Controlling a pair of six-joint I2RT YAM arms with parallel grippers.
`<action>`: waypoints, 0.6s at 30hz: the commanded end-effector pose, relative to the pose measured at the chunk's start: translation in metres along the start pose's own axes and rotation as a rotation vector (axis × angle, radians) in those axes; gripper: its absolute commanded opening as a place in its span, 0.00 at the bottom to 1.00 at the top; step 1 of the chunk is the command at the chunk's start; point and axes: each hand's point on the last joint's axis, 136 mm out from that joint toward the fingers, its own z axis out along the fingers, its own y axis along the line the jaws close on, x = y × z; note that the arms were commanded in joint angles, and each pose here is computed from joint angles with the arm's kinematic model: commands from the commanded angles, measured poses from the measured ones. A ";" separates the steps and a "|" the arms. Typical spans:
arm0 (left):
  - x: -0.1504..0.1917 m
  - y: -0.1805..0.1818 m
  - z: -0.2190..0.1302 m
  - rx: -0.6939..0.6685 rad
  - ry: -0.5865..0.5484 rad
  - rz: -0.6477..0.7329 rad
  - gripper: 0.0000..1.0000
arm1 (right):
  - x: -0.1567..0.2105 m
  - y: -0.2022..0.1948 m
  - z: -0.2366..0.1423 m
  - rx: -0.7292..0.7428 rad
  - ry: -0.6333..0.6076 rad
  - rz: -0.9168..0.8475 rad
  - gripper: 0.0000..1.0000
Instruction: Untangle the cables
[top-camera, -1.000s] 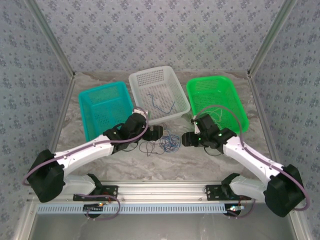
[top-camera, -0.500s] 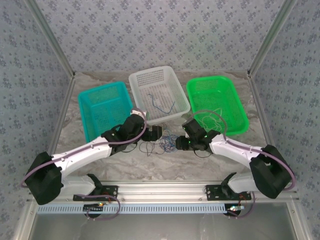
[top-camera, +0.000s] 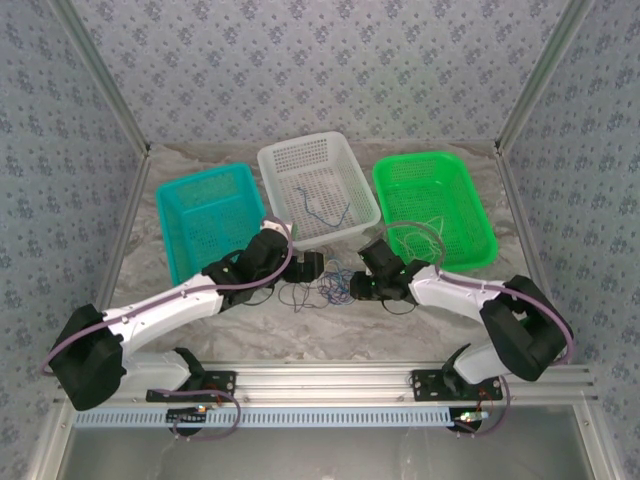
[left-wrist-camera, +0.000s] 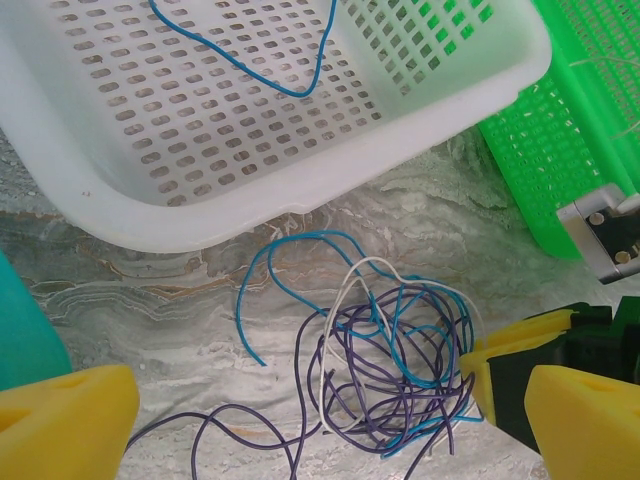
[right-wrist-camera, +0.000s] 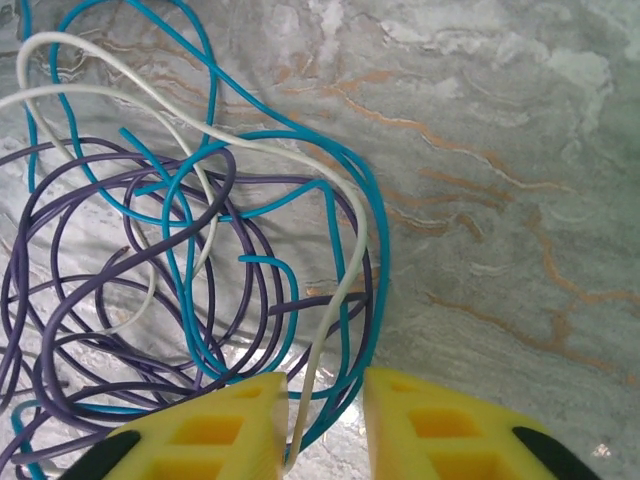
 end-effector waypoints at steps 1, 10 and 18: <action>0.006 0.005 -0.002 -0.009 0.017 -0.016 0.99 | -0.005 0.000 -0.004 0.012 -0.036 0.010 0.17; 0.008 0.006 0.000 -0.007 0.023 -0.013 0.99 | -0.008 -0.006 -0.059 0.023 -0.120 -0.002 0.00; -0.004 -0.021 -0.003 0.121 -0.011 -0.002 0.99 | -0.022 -0.001 -0.127 -0.016 -0.271 -0.102 0.00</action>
